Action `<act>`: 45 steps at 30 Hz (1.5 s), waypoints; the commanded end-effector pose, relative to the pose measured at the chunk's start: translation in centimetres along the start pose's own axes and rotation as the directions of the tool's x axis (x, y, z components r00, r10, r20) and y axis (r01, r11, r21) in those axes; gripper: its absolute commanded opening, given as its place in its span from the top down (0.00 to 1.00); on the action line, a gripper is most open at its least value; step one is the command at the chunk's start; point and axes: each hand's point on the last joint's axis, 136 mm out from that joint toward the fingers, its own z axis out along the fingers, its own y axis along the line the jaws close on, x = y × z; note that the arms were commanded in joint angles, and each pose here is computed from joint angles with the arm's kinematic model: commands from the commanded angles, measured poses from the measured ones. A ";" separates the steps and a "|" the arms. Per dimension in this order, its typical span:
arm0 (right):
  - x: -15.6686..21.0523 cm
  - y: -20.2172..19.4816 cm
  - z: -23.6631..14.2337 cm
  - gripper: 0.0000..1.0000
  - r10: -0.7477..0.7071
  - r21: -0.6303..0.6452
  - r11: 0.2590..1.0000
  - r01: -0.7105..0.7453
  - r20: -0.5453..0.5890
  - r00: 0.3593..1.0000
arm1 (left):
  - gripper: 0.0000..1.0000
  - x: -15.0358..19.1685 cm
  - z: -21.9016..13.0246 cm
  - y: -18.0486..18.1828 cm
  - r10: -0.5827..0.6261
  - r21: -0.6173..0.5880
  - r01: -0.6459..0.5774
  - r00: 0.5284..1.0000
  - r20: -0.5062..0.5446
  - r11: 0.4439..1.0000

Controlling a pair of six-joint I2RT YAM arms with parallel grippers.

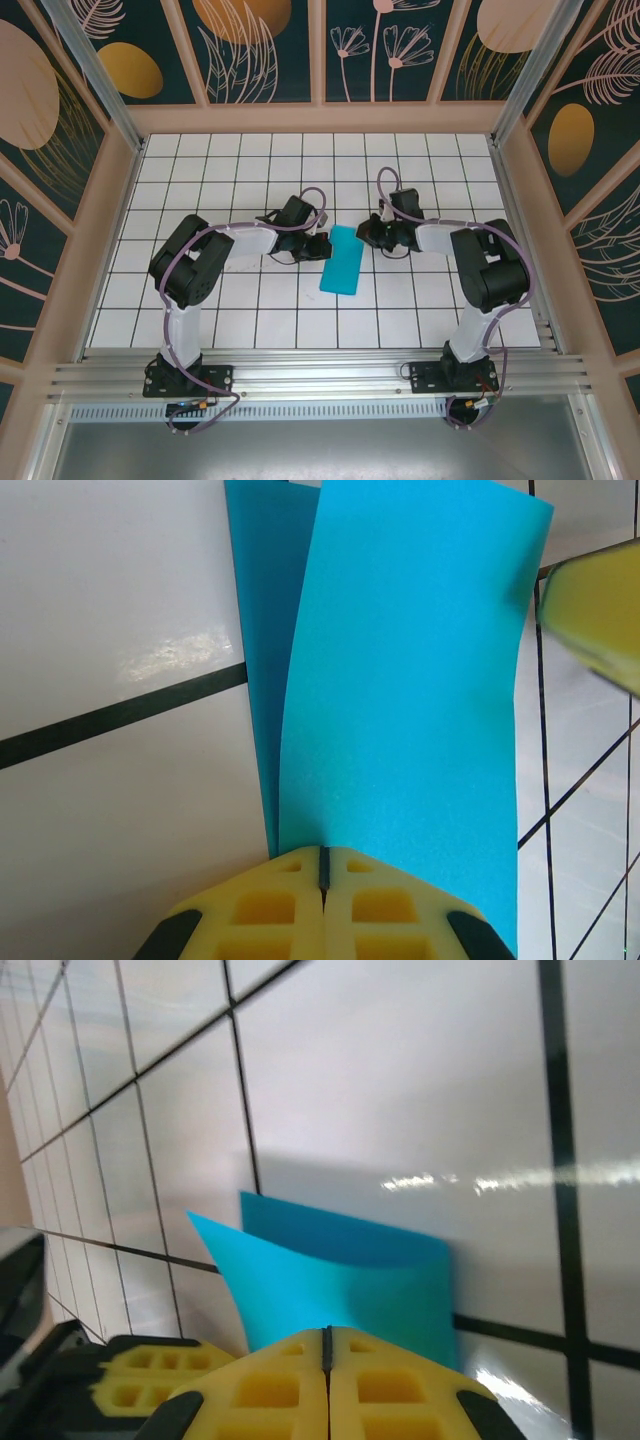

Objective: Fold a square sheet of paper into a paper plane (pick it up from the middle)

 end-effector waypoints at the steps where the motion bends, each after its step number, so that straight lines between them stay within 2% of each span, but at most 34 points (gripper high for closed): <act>1: -0.1 -1.9 1.0 0.92 0.011 0.063 0.998 -0.010 -0.014 1.000 | 1.00 4.0 1.9 4.9 -0.062 -0.157 0.043 0.991 -0.116 0.987; 8: 0.4 -4.0 2.1 0.93 0.058 0.110 0.992 -0.054 -0.034 0.998 | 1.00 4.0 1.8 4.8 -0.061 -0.156 0.043 0.992 -0.113 0.987; 16: -2.3 -0.9 0.2 0.92 0.011 0.057 0.998 -0.012 0.017 1.000 | 1.00 4.1 1.9 4.9 -0.061 -0.159 0.042 0.991 -0.116 0.986; 22: -2.2 -2.3 1.1 0.92 0.038 0.058 0.998 -0.038 -0.007 0.999 | 1.00 4.0 1.9 4.8 -0.061 -0.157 0.043 0.991 -0.116 0.987; 30: -1.2 -5.6 2.1 0.93 0.099 0.175 0.980 -0.094 -0.022 0.995 | 1.00 4.0 1.8 4.8 -0.061 -0.155 0.043 0.992 -0.115 0.987; 33: -1.9 -4.4 1.3 0.93 0.081 0.161 0.984 -0.080 -0.001 0.997 | 1.00 4.0 1.8 4.8 -0.061 -0.156 0.042 0.991 -0.117 0.987; 40: -3.9 0.9 -1.0 0.92 0.006 0.028 1.000 -0.007 0.040 0.999 | 1.00 4.2 1.8 5.0 -0.063 -0.163 0.044 0.991 -0.118 0.986; 43: -3.5 1.4 -0.5 0.92 0.011 -0.014 1.000 -0.011 0.011 1.000 | 1.00 4.1 1.8 4.9 -0.063 -0.162 0.044 0.991 -0.116 0.986; 45: -3.2 0.6 0.0 0.92 0.025 0.001 1.000 -0.025 0.003 1.000 | 1.00 4.1 1.8 4.9 -0.063 -0.160 0.043 0.991 -0.116 0.986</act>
